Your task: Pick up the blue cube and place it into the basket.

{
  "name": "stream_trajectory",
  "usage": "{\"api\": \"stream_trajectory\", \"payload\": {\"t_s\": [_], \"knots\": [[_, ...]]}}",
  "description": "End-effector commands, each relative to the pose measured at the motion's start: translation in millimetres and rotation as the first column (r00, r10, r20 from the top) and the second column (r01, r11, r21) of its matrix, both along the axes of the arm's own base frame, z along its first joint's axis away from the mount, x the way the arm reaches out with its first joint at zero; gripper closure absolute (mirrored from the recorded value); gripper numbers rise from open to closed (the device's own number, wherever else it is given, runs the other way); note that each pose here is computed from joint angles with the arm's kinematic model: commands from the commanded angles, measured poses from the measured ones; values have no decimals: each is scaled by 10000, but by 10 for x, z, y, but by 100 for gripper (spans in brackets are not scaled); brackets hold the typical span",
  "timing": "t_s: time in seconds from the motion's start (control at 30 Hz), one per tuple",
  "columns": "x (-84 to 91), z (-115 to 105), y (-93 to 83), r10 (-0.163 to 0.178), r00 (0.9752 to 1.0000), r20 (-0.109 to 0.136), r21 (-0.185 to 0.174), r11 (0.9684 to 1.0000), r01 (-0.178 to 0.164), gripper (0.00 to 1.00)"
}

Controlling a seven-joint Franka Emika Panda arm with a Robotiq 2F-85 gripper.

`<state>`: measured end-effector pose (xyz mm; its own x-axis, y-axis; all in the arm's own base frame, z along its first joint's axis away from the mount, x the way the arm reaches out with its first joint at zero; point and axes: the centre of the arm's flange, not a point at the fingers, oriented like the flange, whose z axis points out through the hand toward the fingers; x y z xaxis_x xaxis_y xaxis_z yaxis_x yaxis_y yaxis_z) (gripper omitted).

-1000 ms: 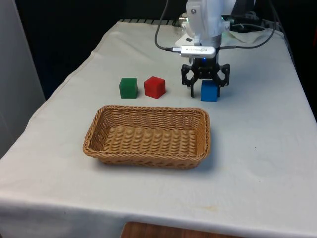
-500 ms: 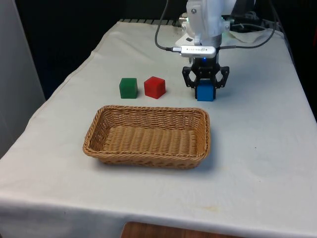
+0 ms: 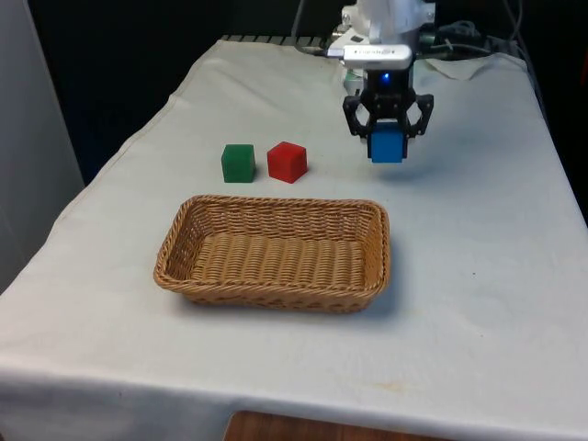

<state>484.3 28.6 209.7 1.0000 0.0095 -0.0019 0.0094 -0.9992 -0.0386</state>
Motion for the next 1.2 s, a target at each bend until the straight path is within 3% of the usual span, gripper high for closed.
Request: {"api": "stream_trajectory", "payload": {"t_s": [0.0,0.23,0.47,0.5,0.53,0.7,0.73,0.77,1.17], "knots": [[-16,57,6,-50,10000,-2,-23,10000,50,99],[-3,274,5,-115,9999,34,29,9999,114,99],[24,533,-25,-484,9988,96,-62,9988,484,99],[10,506,-5,-385,9992,113,50,9992,385,99],[43,583,-27,-587,9982,114,-79,9982,588,99],[99,728,-31,-858,9962,129,-102,9962,860,99],[93,674,-10,-729,9972,169,41,9973,729,99],[99,728,-31,-858,9962,129,-102,9962,860,99],[258,1023,-31,-1474,9890,97,-350,9884,1477,99]]}}
